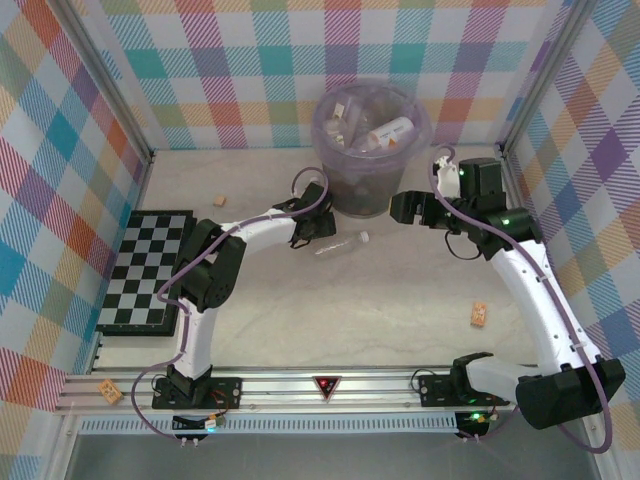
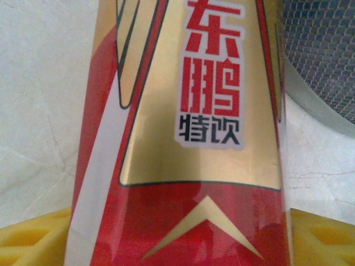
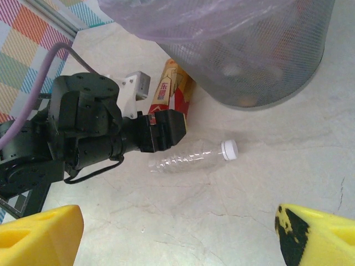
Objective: Put the plastic bottles in the bin
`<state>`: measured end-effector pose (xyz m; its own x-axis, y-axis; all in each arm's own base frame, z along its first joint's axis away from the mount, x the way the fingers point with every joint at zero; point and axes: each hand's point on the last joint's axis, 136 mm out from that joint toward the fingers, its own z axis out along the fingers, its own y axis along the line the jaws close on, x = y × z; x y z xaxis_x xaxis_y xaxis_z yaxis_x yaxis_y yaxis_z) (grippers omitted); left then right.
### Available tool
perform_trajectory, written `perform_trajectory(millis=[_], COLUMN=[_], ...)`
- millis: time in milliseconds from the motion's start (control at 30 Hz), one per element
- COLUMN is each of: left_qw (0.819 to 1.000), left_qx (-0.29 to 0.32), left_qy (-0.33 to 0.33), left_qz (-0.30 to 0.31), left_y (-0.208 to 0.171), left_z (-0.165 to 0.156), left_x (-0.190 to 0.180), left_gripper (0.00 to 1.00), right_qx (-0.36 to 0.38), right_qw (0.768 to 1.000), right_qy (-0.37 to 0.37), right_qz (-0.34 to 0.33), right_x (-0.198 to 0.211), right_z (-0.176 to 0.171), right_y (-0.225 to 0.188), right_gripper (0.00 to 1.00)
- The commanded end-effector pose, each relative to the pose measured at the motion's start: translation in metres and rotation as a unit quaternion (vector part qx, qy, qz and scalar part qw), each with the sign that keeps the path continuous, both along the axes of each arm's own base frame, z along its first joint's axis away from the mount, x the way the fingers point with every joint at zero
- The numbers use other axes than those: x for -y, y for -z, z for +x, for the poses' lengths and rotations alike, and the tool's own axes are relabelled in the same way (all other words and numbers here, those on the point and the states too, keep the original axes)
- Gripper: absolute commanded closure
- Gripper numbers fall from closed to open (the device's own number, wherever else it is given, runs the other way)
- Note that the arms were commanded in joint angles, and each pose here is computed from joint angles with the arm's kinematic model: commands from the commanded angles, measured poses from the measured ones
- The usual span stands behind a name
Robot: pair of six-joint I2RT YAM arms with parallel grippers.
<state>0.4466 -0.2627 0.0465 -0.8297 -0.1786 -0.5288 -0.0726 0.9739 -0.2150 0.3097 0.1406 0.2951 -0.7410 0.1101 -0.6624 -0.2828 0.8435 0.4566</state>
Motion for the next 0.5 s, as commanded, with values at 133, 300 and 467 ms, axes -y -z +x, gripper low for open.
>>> perform_trajectory(millis=[133,300,467], left_qw=[0.999,0.998,0.996], left_qx=[0.033,0.060,0.091], left_qy=[-0.006,-0.010,0.002], left_qz=[0.001,0.002,-0.009], left_y=[-0.036,-0.066,-0.102], left_z=[0.005,-0.003,-0.026], left_x=[-0.011,-0.025,-0.038], left_gripper=[0.30,0.30,0.30], right_qx=[-0.008,-0.014,-0.014], right_qw=[1.000,0.999,0.996], right_qy=[-0.006,-0.017,-0.043], right_qz=[0.009,0.029,0.076], right_x=[0.001,-0.006,-0.021], right_z=[-0.011,-0.013,-0.013], right_y=[0.001,0.001,-0.005], right_gripper=[0.11,0.11,0.11])
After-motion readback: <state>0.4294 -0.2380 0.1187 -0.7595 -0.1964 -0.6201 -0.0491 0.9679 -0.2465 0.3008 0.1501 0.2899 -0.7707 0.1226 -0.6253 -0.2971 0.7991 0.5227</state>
